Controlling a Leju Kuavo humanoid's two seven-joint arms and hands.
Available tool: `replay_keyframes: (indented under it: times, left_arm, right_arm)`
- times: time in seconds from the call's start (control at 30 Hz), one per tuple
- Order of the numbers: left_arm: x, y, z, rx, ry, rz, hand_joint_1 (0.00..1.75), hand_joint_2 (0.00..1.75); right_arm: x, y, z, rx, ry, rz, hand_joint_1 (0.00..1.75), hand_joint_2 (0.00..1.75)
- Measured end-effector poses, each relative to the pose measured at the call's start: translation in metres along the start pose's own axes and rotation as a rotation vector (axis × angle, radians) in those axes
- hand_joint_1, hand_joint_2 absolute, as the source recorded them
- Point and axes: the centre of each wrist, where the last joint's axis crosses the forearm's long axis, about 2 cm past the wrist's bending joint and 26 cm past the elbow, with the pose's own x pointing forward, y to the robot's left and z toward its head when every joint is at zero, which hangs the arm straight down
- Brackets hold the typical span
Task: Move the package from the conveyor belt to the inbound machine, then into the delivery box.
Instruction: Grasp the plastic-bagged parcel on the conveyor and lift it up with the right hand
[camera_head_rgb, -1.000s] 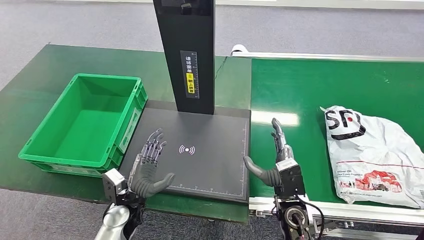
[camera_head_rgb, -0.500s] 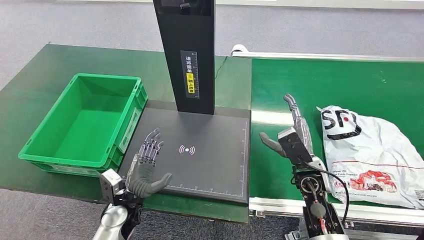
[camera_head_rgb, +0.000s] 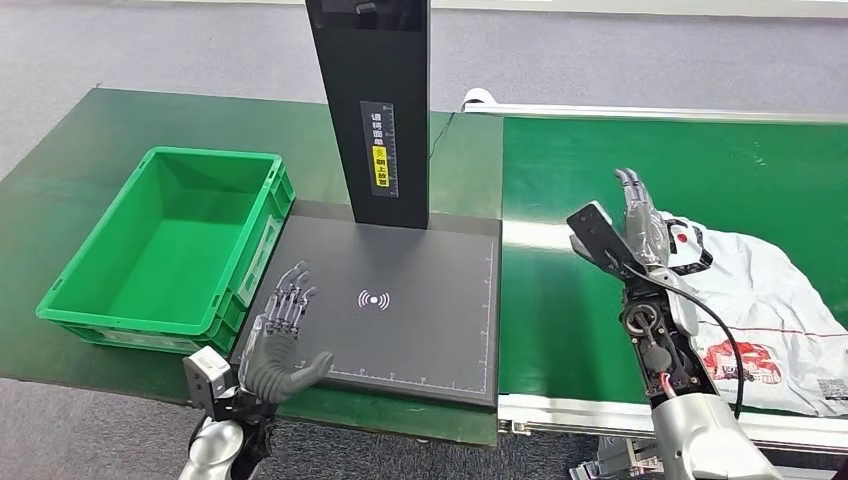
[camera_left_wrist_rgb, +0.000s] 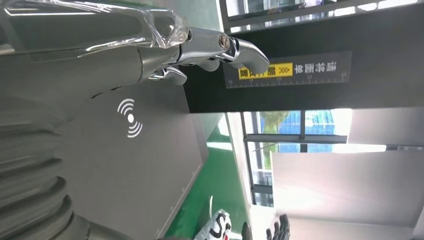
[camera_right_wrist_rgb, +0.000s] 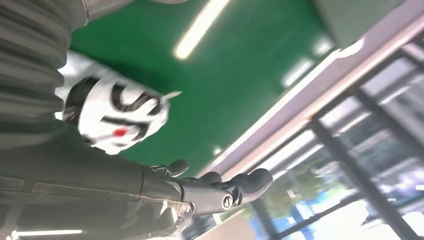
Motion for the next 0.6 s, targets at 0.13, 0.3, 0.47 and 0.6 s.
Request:
replay_keyframes:
  times: [0.13, 0.3, 0.47, 0.6]
  left_arm:
    - [0.003, 0.001, 0.002, 0.009, 0.003, -0.005, 0.0, 1.75]
    - [0.006, 0.003, 0.006, 0.018, 0.004, -0.009, 0.0, 1.75]
    - [0.008, 0.004, 0.006, 0.022, 0.009, -0.013, 0.0, 1.75]
    - [0.009, 0.005, 0.006, 0.024, 0.01, -0.021, 0.0, 1.75]
  right_arm:
    - [-0.007, -0.009, -0.005, 0.01, 0.147, 0.093, 0.0, 1.75]
    - [-0.019, -0.018, -0.008, 0.056, 0.326, 0.221, 0.0, 1.75]
    - [-0.031, -0.027, -0.009, 0.096, 0.48, 0.324, 0.0, 1.75]
    - [-0.041, -0.033, -0.008, 0.11, 0.562, 0.374, 0.0, 1.75]
